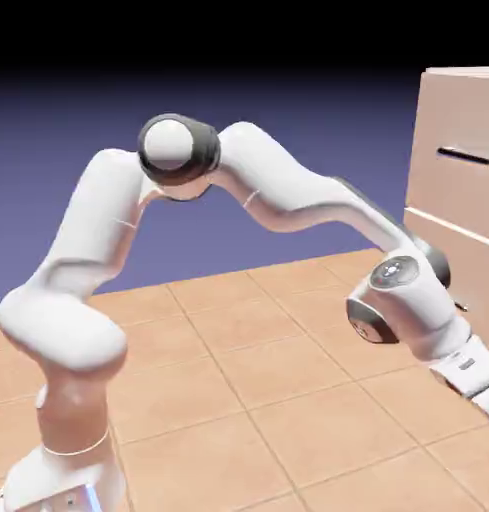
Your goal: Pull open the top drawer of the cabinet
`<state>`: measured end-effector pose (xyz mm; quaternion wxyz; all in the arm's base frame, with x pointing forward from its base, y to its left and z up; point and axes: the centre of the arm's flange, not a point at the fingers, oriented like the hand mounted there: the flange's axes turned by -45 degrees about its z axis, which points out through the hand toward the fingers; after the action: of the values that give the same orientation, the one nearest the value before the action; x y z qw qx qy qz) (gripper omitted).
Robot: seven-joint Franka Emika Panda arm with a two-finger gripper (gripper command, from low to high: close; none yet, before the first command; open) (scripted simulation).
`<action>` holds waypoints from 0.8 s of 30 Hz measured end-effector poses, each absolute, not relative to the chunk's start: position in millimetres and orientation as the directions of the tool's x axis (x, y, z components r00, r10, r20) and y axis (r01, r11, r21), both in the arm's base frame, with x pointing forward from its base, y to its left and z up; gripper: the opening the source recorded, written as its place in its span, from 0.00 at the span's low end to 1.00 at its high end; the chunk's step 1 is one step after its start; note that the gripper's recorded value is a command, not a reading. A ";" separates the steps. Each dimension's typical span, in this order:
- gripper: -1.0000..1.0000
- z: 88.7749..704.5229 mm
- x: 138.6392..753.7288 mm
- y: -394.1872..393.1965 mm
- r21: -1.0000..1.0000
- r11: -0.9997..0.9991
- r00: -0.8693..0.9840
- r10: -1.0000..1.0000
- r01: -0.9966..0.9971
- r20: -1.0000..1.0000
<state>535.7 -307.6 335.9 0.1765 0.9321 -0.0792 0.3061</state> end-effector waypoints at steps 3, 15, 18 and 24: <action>0.50 359.0 551.6 -310.7 0.385 -0.895 0.780 0.069 -0.227 0.621; 0.50 478.9 649.7 -203.7 0.810 -0.584 0.549 0.662 -0.048 0.510; 0.50 503.0 676.3 -142.1 0.893 -0.450 0.435 0.802 -0.011 0.409; 0.50 524.3 716.2 20.7 0.991 -0.134 0.138 0.982 0.015 0.131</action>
<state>716.2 20.7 524.3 0.4925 0.5713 0.4362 0.4907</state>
